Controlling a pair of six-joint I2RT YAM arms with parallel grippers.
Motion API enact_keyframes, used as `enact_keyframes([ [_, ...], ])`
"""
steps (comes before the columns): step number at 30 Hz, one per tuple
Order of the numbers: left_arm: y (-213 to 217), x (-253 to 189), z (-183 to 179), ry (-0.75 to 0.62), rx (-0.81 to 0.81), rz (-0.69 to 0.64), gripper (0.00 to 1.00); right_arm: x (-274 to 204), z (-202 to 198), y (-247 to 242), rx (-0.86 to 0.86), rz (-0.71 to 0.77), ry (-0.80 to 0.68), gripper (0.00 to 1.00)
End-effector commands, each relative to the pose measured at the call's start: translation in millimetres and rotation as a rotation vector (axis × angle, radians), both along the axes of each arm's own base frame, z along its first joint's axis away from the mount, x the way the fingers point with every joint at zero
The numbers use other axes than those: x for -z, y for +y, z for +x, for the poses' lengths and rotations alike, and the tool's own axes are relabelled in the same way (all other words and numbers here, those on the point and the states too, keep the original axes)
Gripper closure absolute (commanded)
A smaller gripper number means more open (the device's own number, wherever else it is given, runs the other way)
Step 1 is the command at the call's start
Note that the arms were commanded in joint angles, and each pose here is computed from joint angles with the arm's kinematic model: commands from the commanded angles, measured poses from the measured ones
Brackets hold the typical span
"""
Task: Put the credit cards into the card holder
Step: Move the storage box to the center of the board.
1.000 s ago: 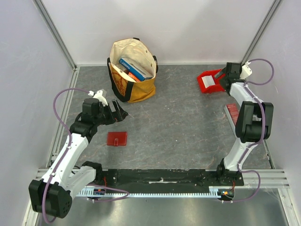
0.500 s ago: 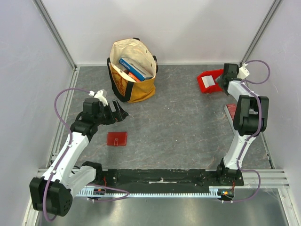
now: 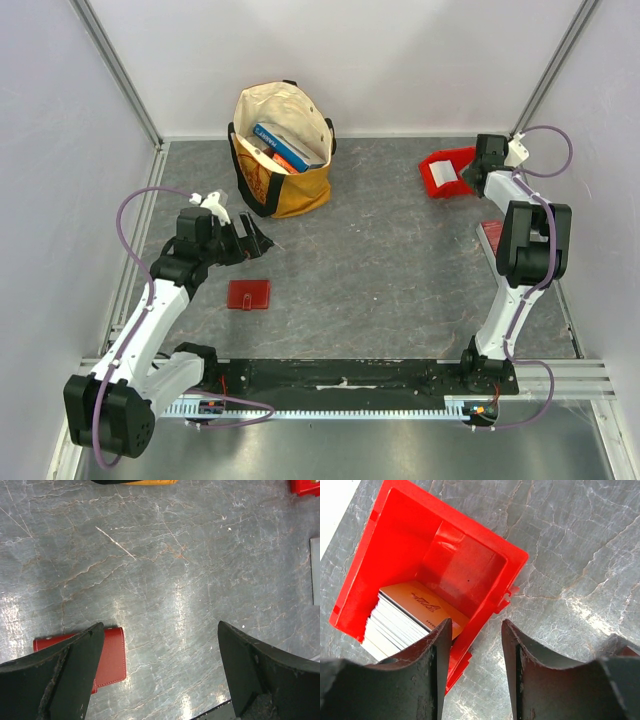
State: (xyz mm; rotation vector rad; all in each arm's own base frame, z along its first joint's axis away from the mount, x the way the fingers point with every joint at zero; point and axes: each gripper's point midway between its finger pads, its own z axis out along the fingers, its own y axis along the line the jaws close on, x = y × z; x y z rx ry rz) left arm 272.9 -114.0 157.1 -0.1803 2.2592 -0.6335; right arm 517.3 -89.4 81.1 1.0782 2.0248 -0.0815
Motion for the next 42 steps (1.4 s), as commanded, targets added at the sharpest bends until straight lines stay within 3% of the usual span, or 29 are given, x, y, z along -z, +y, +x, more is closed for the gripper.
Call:
enact_keyframes([
  [1, -7, -20, 9, -0.07, 0.042, -0.021, 0.01, -3, 6, 4, -0.039, 0.003, -0.009, 0.5],
  [17, -8, -22, 8, -0.071, 0.051, -0.03, 0.01, 3, -4, 22, -0.072, -0.003, 0.013, 0.59],
  [19, -9, -21, 8, -0.068, 0.054, -0.031, 0.01, 4, -6, 23, -0.074, -0.003, 0.017, 0.64],
  [29, -10, -22, 8, -0.07, 0.057, -0.035, 0.01, 6, -14, 28, -0.087, 0.0, 0.028, 0.65],
  [31, -9, -21, 8, -0.069, 0.056, -0.034, 0.01, 6, -16, 31, -0.095, 0.004, 0.031, 0.71],
  [42, -11, -22, 7, -0.067, 0.065, -0.042, 0.01, 3, -37, 47, -0.122, 0.027, 0.037, 0.71],
])
